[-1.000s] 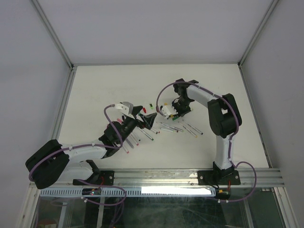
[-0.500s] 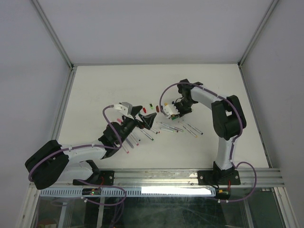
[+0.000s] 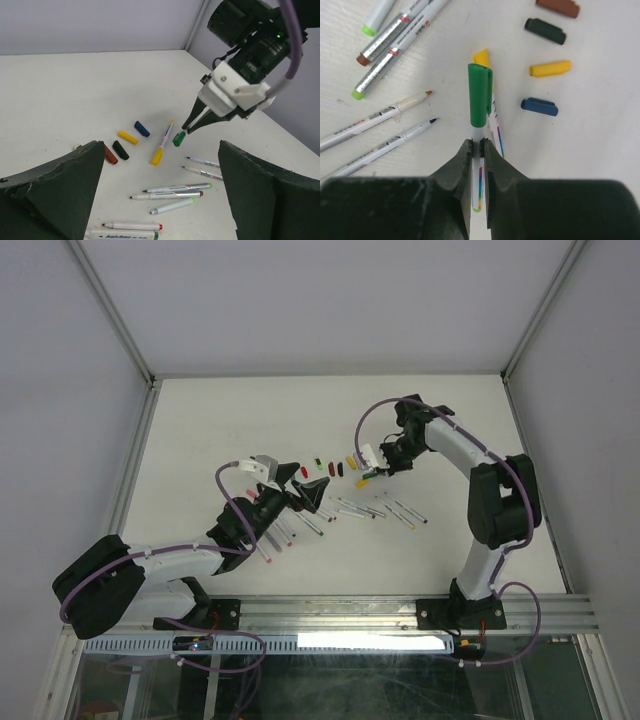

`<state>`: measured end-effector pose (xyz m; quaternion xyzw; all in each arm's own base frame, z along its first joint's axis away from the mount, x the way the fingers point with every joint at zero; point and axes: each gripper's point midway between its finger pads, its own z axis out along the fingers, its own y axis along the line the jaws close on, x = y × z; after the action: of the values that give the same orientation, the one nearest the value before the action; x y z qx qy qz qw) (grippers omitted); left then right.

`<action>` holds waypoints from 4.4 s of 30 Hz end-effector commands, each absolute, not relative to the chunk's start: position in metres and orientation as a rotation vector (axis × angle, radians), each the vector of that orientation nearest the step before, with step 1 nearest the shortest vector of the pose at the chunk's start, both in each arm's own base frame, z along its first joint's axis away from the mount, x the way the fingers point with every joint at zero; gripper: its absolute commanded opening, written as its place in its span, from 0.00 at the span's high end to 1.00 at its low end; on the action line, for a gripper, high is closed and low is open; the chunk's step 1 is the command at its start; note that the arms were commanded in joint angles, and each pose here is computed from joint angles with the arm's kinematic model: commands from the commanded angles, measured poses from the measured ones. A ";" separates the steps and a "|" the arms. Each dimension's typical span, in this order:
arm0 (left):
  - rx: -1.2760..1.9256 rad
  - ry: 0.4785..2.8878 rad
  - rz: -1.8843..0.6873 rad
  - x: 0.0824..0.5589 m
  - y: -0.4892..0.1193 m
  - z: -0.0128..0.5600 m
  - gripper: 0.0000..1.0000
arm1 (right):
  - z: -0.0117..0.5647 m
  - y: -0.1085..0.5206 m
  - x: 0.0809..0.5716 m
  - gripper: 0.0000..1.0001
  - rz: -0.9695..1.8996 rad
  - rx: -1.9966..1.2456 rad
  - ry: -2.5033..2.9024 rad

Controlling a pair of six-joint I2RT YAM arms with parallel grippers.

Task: Open the pen caps
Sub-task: Pick up the pen from the center of the board, then open the pen cap from the pen.

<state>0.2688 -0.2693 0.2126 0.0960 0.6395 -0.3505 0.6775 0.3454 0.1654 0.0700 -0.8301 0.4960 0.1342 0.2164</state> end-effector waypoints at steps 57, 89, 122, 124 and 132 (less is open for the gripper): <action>-0.043 1.386 -1.584 0.272 -0.369 0.259 0.74 | 0.198 0.236 0.238 1.00 1.788 -0.933 1.866; -0.512 1.707 -1.014 0.335 -0.360 0.229 1.00 | 0.176 0.240 0.259 0.74 1.350 -0.967 1.926; 0.167 1.097 -1.810 0.246 -0.333 0.303 0.15 | 0.199 0.246 0.228 1.00 1.783 -0.979 1.846; 0.172 1.089 -1.812 0.248 -0.336 0.305 0.20 | 0.195 0.249 0.224 1.00 1.788 -0.992 1.856; 0.155 1.083 -1.801 0.258 -0.340 0.304 0.45 | 0.190 0.254 0.221 1.00 1.804 -1.007 1.880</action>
<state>0.2790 -0.3550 0.2363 0.0191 0.5756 -0.6953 0.4298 0.2167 0.2511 0.1774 -0.3379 0.6773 0.6338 0.1592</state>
